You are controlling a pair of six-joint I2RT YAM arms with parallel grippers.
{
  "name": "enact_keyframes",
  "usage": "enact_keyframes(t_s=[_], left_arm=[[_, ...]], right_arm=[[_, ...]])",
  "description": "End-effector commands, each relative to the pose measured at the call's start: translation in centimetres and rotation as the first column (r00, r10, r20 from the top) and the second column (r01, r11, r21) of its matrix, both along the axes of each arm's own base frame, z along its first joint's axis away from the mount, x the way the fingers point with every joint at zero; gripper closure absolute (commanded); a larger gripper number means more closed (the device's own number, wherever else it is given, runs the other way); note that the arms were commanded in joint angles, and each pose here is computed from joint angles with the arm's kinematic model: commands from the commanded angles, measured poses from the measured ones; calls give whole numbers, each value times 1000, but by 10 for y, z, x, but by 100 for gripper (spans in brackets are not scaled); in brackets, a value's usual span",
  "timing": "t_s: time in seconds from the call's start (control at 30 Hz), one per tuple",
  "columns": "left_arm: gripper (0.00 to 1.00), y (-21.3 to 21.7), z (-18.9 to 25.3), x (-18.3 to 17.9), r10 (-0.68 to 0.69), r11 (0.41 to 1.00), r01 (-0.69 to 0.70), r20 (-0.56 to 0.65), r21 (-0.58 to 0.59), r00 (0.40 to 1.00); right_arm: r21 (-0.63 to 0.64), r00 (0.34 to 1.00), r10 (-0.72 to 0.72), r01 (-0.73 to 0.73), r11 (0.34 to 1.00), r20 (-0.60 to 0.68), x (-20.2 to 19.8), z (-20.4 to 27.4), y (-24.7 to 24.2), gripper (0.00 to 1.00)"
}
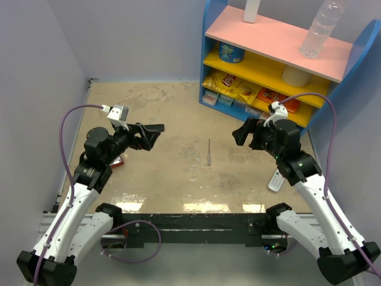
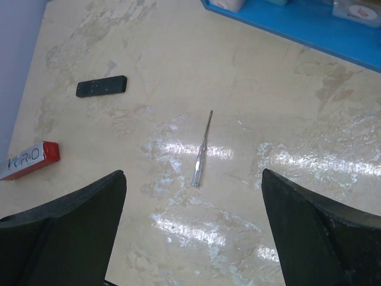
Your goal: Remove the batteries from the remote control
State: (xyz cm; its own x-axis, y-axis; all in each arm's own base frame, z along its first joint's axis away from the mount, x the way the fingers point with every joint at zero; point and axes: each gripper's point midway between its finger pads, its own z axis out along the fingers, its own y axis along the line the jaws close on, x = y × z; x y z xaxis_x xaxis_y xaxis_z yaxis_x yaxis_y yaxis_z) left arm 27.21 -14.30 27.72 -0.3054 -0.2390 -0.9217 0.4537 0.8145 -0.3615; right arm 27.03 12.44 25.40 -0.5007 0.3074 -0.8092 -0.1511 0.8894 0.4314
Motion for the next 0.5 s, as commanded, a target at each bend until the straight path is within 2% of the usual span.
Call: enact_keyframes(t_s=[0.0,0.3,0.4,0.47], left_arm=[[2,-2,9,-1,-14,1000,15,43,-3,999],[2,-5,9,-2,-29,1000,29,43,-9,999],[2,-5,10,-3,-30,999,31,43,-11,999],[2,-4,10,-3,-29,999,29,44,-13,999]], right_arm=[[36,996,-61,58,998,66,0,31,-8,2],[38,990,-136,135,990,29,0,31,-19,2],[12,973,-231,231,973,-13,0,22,-34,2],[-35,931,-360,359,933,-59,-1,8,-57,2]])
